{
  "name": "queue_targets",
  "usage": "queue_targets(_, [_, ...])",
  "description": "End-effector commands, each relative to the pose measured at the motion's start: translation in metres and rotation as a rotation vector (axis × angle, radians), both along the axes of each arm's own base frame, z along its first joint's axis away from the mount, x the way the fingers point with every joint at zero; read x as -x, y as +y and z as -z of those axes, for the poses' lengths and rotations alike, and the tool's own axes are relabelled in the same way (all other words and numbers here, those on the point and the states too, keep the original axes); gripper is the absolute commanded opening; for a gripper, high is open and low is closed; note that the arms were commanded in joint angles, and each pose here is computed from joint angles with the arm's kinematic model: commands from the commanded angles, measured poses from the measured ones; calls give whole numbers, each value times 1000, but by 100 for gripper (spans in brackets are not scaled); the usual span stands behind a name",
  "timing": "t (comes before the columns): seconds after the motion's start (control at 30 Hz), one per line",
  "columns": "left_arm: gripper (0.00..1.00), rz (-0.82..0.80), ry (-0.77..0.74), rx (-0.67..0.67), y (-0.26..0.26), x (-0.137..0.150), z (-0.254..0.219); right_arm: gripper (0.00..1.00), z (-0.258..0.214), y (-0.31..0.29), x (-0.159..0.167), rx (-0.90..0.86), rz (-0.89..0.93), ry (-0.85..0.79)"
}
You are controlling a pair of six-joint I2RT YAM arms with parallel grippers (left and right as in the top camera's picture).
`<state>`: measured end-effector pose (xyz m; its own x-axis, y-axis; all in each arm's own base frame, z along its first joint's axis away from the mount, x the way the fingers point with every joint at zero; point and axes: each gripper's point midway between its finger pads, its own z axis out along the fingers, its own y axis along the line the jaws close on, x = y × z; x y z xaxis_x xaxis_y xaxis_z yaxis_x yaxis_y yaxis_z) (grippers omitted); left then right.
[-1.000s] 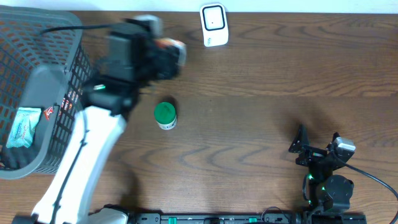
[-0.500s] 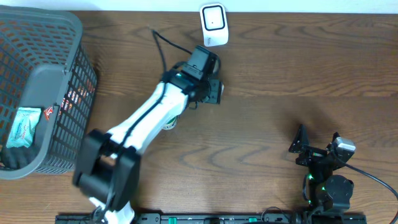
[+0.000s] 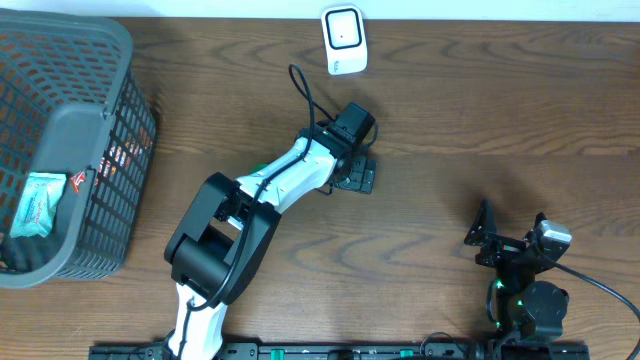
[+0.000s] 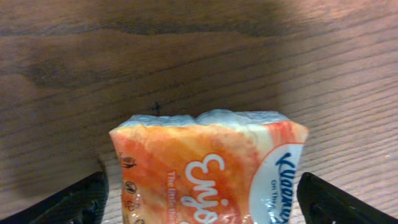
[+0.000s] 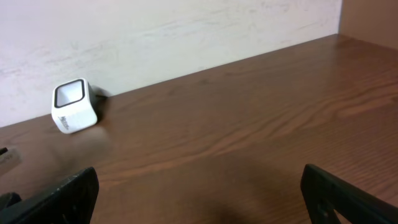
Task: Scan the item barcode
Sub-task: 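Lift the tissue pack and hold it before the scanner, then drop the tissue pack on the table beside the jar, then return the left gripper to the basket and grasp the red TOP bar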
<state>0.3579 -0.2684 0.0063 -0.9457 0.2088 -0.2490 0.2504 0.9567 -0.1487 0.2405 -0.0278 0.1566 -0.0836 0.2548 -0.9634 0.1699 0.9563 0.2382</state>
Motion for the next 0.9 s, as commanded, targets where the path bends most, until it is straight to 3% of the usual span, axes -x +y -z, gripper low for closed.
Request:
queue_targets(0.0, [98, -26, -63, 0, 7, -8, -25, 99, 1, -3, 0, 3, 13, -1])
queue_targets(0.2, [98, -30, -166, 68, 4, -15, -78, 99, 1, -3, 0, 3, 13, -1])
queue_targets(0.4, [98, -59, -383, 66, 34, -32, -158, 99, 1, -3, 0, 3, 13, -1])
queue_targets(0.63, [98, -250, -689, 121, 117, -32, -288, 99, 1, -3, 0, 3, 13, -1])
queue_targets(0.87, [98, -438, -908, 108, 213, 1, -372, 99, 1, -3, 0, 3, 13, -1])
